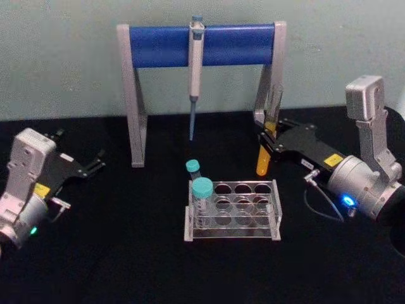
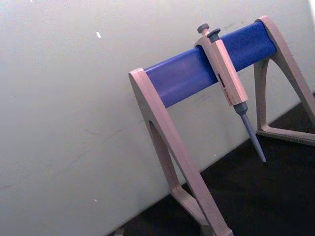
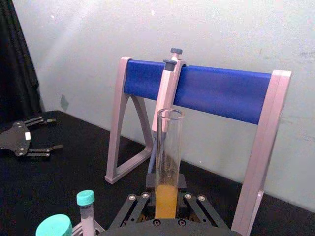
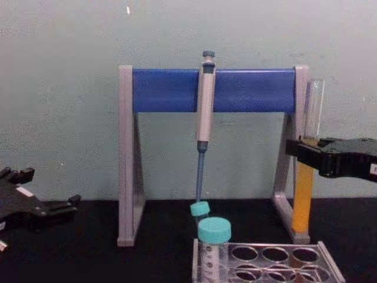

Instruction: Pick up the test tube from the test tube rack, shake it, then place it back into the test tube rack.

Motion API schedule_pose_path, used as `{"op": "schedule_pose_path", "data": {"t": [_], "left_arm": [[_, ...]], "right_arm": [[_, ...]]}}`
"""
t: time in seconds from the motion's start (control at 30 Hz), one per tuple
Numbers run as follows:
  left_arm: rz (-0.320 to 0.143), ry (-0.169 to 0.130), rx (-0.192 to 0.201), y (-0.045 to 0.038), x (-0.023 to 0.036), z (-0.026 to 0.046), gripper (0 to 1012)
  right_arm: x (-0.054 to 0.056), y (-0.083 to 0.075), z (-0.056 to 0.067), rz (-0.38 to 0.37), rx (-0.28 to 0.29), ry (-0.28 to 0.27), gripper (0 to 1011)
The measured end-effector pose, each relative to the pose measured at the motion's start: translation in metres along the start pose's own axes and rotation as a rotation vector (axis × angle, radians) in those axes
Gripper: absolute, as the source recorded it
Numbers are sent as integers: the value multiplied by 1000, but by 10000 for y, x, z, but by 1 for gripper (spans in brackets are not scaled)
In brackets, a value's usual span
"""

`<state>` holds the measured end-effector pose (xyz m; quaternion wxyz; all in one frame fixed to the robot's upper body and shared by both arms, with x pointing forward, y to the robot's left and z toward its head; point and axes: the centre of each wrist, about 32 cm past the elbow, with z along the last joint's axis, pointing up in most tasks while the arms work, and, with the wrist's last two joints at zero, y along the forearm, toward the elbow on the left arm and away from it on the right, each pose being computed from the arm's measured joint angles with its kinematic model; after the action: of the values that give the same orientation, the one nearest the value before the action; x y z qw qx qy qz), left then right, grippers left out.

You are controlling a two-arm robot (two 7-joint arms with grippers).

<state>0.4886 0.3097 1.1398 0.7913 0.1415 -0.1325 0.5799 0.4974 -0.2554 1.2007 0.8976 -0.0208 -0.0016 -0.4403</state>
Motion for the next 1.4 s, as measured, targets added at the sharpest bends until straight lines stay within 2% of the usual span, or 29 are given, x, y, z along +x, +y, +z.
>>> {"op": "schedule_pose_path", "data": {"t": [0.4, 0.7, 0.83, 1.03, 1.4], "left_arm": [[0, 0, 0, 0, 0, 0, 1001], [0, 0, 0, 0, 0, 0, 1002], [0, 0, 0, 0, 0, 0, 1001], [0, 0, 0, 0, 0, 0, 1001], [0, 0, 0, 0, 0, 0, 1001]], "right_arm": [[-11, -172, 6, 5, -11, -20, 227], [-108, -288, -9, 59, -23, -15, 227], [-156, -265, -22, 91, -25, -8, 227], [-234, -120, -22, 150, -14, 2, 227], [-200, 93, -14, 147, 6, 7, 227]]}}
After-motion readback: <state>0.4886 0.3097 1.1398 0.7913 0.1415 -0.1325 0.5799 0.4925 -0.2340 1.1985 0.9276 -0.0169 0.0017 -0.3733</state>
